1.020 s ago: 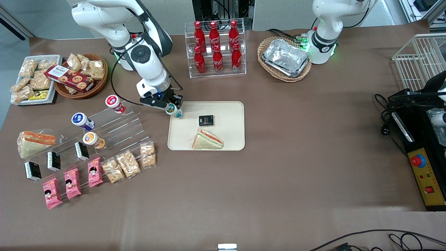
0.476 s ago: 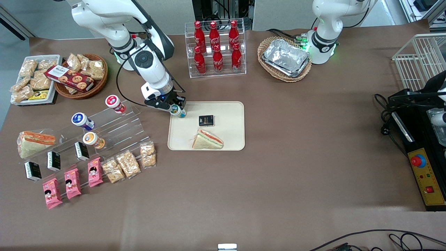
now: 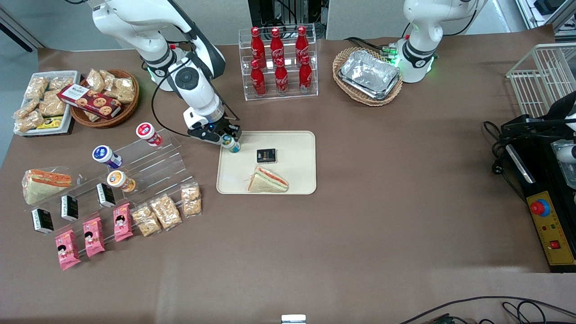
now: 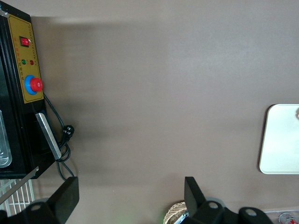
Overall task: Place green gum on tray
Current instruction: 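Carry the bottle over the cream tray and lower it onto the tray, then open the right gripper and raise it away from the bottle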
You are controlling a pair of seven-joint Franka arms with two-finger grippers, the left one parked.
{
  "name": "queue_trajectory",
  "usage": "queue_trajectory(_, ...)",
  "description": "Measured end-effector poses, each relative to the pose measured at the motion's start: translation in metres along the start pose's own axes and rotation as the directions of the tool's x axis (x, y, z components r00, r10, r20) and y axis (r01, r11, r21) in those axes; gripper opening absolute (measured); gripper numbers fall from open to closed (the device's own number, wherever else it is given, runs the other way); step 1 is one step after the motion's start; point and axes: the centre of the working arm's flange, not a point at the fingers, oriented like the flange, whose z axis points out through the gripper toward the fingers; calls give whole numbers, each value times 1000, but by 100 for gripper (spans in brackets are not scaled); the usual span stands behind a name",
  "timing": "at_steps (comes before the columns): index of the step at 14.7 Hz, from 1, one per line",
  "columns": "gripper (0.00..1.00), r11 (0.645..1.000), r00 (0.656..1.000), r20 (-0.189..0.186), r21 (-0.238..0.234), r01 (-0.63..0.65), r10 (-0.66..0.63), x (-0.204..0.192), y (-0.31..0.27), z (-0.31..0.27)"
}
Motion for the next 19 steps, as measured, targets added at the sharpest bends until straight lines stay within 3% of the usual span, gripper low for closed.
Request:
queue_trajectory(3, 96, 1000, 1000, -2, 3, -14, 14, 0, 0, 0)
queue_trajectory(4, 100, 1000, 1000, -3, 5, -15, 15, 0, -1, -1)
queue_trajectory(9, 100, 999, 999, -47, 50, -14, 16, 11, -15, -22)
queue_trajectory(11, 100, 999, 998, -59, 48, -12, 15, 17, -24, -40)
queue_trajectory(15, 100, 1000, 999, -45, -23, -9, 8, 32, -58, -119)
queue_trajectory(19, 100, 995, 1000, 3, -101, 10, -9, 34, -95, -234)
